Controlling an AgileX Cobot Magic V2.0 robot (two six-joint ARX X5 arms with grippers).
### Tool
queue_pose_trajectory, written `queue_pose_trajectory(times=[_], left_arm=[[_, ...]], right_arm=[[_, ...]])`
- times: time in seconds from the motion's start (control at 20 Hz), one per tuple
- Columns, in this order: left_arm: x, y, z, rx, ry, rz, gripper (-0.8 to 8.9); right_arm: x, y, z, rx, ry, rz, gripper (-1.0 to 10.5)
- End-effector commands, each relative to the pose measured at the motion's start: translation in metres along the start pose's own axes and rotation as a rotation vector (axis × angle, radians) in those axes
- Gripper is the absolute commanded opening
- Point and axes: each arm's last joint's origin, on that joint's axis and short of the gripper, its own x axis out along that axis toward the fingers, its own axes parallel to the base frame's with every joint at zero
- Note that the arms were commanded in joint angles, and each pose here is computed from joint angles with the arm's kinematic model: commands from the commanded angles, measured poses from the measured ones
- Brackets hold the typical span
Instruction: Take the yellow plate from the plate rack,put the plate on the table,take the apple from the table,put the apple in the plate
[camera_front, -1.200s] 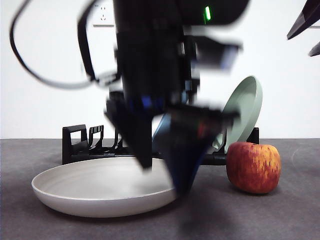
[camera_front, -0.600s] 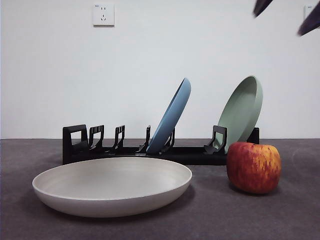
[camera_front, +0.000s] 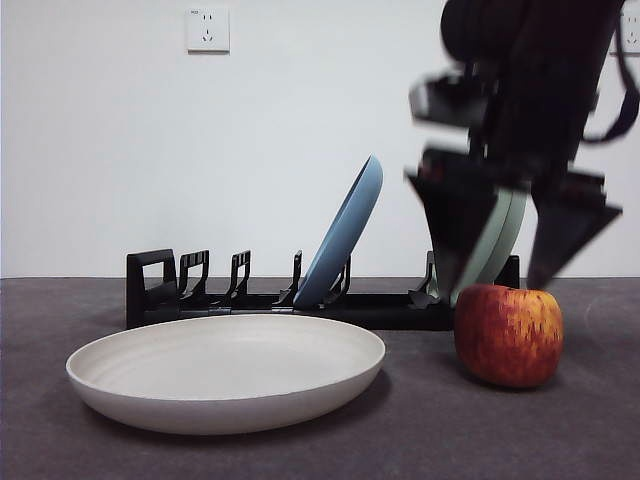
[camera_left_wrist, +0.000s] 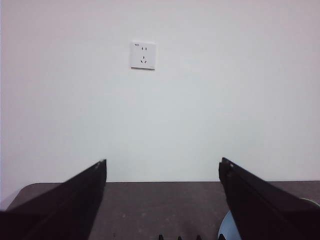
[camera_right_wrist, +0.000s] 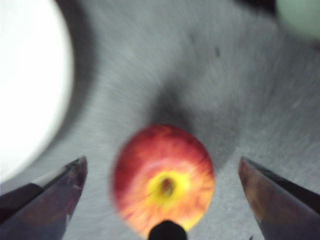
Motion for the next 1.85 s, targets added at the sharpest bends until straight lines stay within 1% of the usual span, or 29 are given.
queue_pose_trajectory(times=[0.05, 0.1, 0.15, 0.2, 0.3, 0.45, 0.5, 0.55, 0.65, 0.7, 0.75, 0.8, 0.9, 1.0, 1.1, 1.15, 1.25, 1.35, 1.4, 1.5, 1.7, 1.85], left_arm=[[-0.001, 0.001, -0.001, 0.016, 0.002, 0.018, 3.76], [-0.001, 0.001, -0.002, 0.022, 0.006, 0.017, 3.76], [-0.001, 0.001, -0.002, 0.027, 0.01, 0.016, 3.77], [-0.001, 0.001, -0.003, 0.034, 0.014, 0.017, 3.76], [-0.001, 0.001, -0.004, 0.045, 0.021, 0.017, 3.76], [-0.001, 0.001, -0.005, 0.053, 0.027, 0.017, 3.76], [-0.001, 0.001, -0.005, 0.053, 0.027, 0.017, 3.76], [-0.001, 0.001, -0.005, 0.053, 0.027, 0.016, 3.76], [-0.001, 0.001, -0.005, 0.055, 0.028, 0.016, 3.76], [-0.001, 0.001, -0.006, 0.059, 0.031, 0.014, 3.76], [-0.001, 0.001, -0.007, 0.068, 0.037, 0.011, 3.74], [-0.001, 0.001, -0.008, 0.08, 0.045, 0.01, 3.73], [-0.001, 0.001, -0.011, 0.111, 0.066, -0.01, 3.73], [-0.001, 0.0, -0.016, 0.164, 0.102, -0.075, 3.72], [-0.002, -0.002, -0.022, 0.229, 0.148, -0.168, 3.72], [-0.003, -0.003, -0.026, 0.273, 0.183, -0.249, 3.65], [-0.007, -0.006, -0.036, 0.324, 0.265, -0.426, 3.0], [-0.011, -0.006, -0.044, 0.362, 0.356, -0.576, 3.0], [-0.012, -0.007, -0.047, 0.377, 0.389, -0.609, 3.0], [-0.013, -0.005, -0.051, 0.392, 0.43, -0.616, 3.01], [-0.014, -0.005, -0.052, 0.368, 0.455, -0.604, 3.01], [-0.014, -0.004, -0.053, 0.365, 0.46, -0.602, 3.01]], right_arm=[[0.024, -0.001, -0.001, 0.001, 0.079, 0.001, 5.0], [0.032, -0.001, -0.001, 0.002, 0.103, 0.002, 5.0], [0.038, -0.001, -0.001, 0.004, 0.119, 0.002, 4.7], [0.042, -0.001, -0.001, 0.014, 0.128, 0.002, 3.5], [0.043, -0.001, 0.001, 0.021, 0.118, 0.001, -0.2], [0.032, -0.001, 0.003, 0.028, 0.078, -0.009, -0.1], [0.022, -0.001, 0.004, 0.045, 0.048, -0.022, -0.1], [0.008, 0.0, 0.007, 0.051, 0.005, -0.02, -0.1], [-0.025, 0.01, 0.016, 0.04, -0.099, -0.006, -0.1], [-0.041, 0.019, 0.021, 0.016, -0.154, 0.026, -0.1], [-0.054, 0.029, 0.027, 0.002, -0.202, 0.08, -0.1], [-0.064, 0.042, 0.033, -0.032, -0.235, 0.136, -0.1], [-0.076, 0.063, 0.04, -0.095, -0.29, 0.194, -0.1], [-0.078, 0.088, 0.044, -0.167, -0.347, 0.236, -0.1], [-0.074, 0.11, 0.044, -0.224, -0.362, 0.268, -0.1], [-0.069, 0.121, 0.043, -0.251, -0.358, 0.282, -0.1], [-0.057, 0.137, 0.044, -0.285, -0.339, 0.294, -0.1], [-0.041, 0.146, 0.045, -0.316, -0.309, 0.291, -0.1], [-0.033, 0.149, 0.046, -0.322, -0.295, 0.288, -0.1], [-0.011, 0.152, 0.05, -0.327, -0.26, 0.259, -0.1], [0.036, 0.154, 0.05, -0.349, -0.159, 0.18, -0.1], [0.057, 0.156, 0.048, -0.351, -0.113, 0.172, 0.0]])
